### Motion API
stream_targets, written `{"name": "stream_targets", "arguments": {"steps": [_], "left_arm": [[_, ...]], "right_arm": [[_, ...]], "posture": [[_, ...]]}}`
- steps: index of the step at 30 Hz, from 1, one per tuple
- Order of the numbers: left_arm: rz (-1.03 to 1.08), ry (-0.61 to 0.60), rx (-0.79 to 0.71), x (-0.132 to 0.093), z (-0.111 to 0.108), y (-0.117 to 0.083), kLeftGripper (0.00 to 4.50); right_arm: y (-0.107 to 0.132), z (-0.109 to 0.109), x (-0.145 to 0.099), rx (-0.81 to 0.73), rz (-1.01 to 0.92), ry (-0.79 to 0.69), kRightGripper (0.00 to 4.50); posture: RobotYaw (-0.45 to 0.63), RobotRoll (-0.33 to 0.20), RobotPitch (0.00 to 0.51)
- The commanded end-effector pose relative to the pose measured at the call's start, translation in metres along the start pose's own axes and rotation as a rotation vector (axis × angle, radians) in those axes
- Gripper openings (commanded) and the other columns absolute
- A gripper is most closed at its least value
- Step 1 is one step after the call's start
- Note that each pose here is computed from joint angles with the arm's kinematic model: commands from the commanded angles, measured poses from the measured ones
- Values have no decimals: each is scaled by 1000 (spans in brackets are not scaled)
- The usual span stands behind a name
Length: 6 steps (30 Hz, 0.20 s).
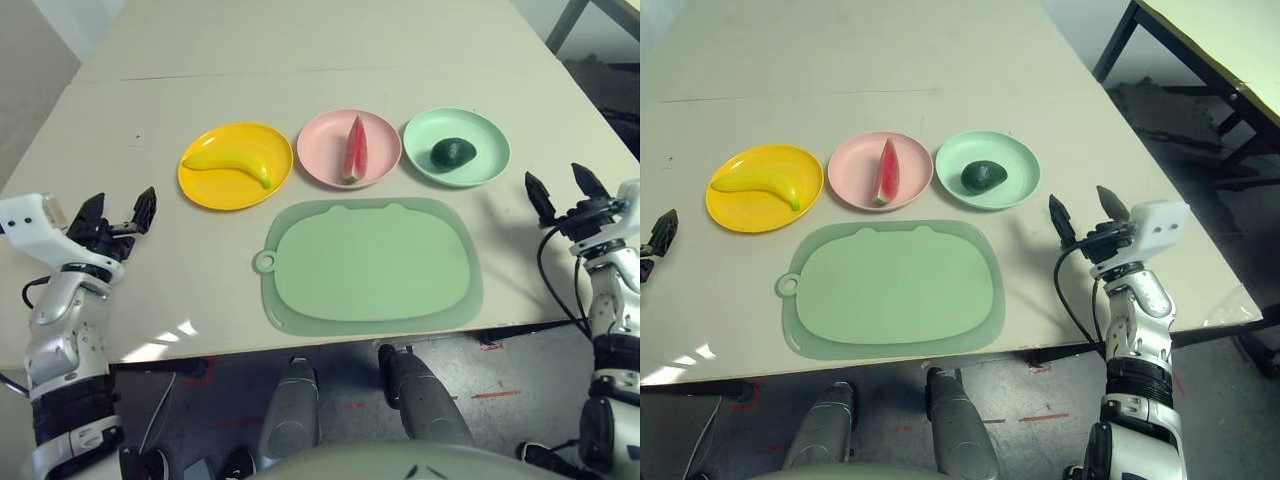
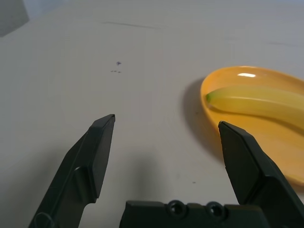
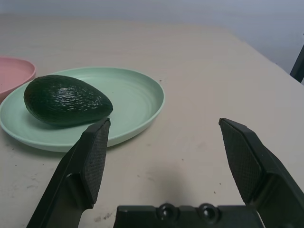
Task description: Place the fruits into color-matched plates.
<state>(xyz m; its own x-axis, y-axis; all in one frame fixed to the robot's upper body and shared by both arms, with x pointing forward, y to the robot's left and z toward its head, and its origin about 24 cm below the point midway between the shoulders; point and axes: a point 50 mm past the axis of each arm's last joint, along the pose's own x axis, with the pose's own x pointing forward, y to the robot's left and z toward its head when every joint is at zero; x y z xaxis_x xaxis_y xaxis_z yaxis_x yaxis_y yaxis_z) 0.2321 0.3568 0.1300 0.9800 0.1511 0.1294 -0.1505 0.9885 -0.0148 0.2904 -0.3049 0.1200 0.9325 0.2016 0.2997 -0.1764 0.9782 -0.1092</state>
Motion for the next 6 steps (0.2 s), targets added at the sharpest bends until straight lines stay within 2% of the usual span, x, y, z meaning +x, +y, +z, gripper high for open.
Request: {"name": "stream_targets", "arguments": {"steps": [1, 6], "left_arm": [[17, 15, 24, -8, 0, 2, 4446], [29, 19, 41, -13, 3, 5, 4446]], "right_arm": [[3, -8, -5, 28, -1, 27, 4500], [1, -11, -6, 32, -23, 32, 4500]], "posture": [[30, 0, 264], [33, 0, 263]]}}
